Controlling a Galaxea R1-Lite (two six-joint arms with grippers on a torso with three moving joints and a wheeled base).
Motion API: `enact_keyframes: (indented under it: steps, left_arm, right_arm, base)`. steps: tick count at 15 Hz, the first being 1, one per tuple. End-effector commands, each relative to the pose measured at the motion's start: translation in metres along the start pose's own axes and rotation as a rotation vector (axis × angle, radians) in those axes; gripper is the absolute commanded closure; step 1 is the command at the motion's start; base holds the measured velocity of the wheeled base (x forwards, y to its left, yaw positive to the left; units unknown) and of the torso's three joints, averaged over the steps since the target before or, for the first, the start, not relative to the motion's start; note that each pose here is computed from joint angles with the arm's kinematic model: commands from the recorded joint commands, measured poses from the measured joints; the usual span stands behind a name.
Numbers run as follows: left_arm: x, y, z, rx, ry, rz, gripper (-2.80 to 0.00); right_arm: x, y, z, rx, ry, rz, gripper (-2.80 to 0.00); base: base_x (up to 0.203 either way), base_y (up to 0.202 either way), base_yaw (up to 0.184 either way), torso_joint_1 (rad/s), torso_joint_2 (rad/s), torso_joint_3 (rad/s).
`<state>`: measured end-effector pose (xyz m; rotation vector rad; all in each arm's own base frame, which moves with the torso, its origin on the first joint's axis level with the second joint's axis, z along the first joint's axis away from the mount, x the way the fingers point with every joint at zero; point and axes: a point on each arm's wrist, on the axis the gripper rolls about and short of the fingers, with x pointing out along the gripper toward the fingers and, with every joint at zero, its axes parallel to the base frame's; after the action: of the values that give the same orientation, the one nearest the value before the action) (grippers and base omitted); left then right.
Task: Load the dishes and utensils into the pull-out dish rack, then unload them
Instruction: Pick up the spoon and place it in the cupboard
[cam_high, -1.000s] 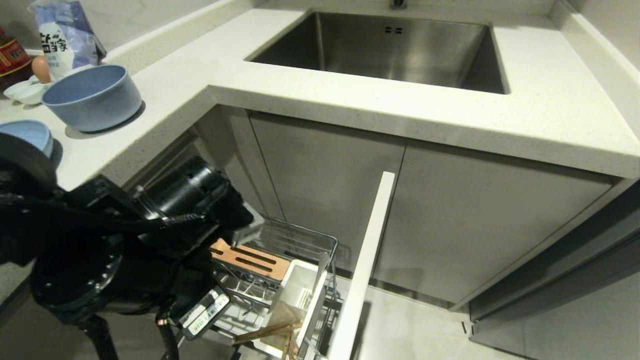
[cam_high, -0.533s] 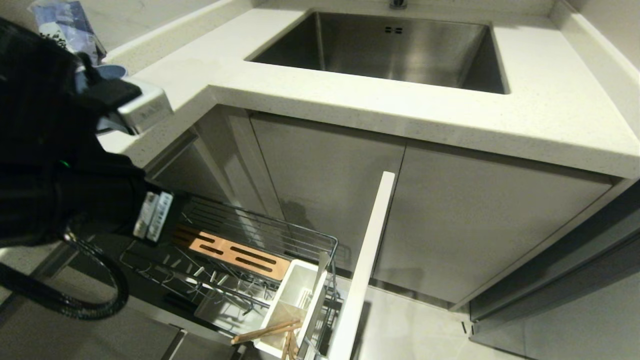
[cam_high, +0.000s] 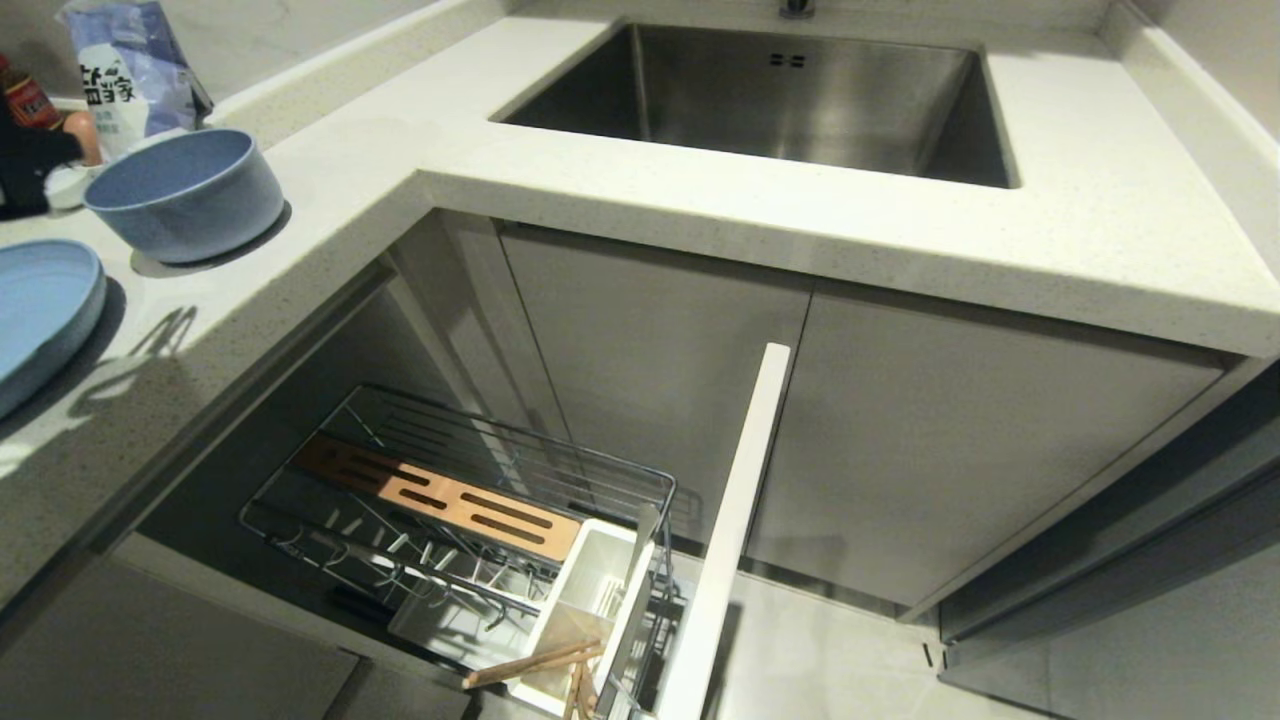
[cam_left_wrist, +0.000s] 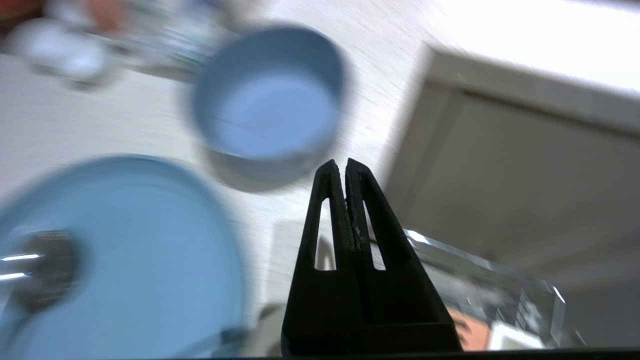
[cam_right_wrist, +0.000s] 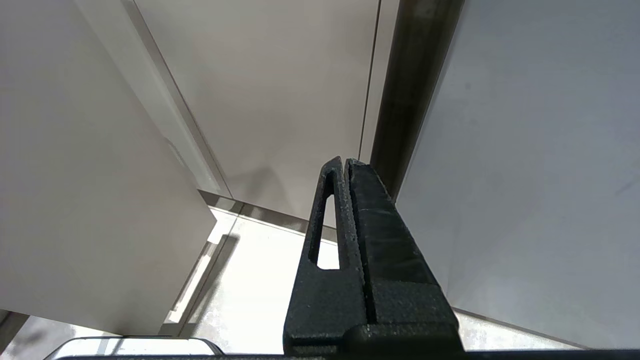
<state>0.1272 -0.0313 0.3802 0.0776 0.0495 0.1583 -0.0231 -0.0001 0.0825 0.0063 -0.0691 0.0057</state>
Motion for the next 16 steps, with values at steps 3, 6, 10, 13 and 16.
enact_keyframes:
  steps: [3, 6, 10, 13, 16]
  left_arm:
    - [-0.024, 0.046, 0.026, -0.066, -0.134, 0.218, 0.0]
    - [-0.021, 0.048, 0.032, -0.143, -0.152, 0.17, 0.0]
    - [-0.03, 0.064, 0.029, -0.074, -0.051, 0.331, 0.0]
    - [-0.043, 0.074, 0.027, -0.059, 0.036, 0.418, 0.0]
    - [-0.054, 0.077, 0.023, -0.054, 0.145, 0.442, 0.0]
  right_arm:
    - [0.001, 0.0, -0.006, 0.0, 0.022, 0.0, 0.0]
    - [0.001, 0.0, -0.006, 0.0, 0.022, 0.0, 0.0]
    - [0.001, 0.0, -0.006, 0.0, 0.022, 0.0, 0.0]
    - [0.001, 0.0, -0.006, 0.0, 0.022, 0.0, 0.0]
    - [0.001, 0.0, -0.006, 0.0, 0.022, 0.0, 0.0]
  base:
    - [0.0, 0.0, 0.0, 0.0, 0.0, 0.0]
    - [0.0, 0.0, 0.0, 0.0, 0.0, 0.0]
    - [0.0, 0.0, 0.0, 0.0, 0.0, 0.0]
    - [0.0, 0.0, 0.0, 0.0, 0.0, 0.0]
    - [0.0, 0.0, 0.0, 0.0, 0.0, 0.0]
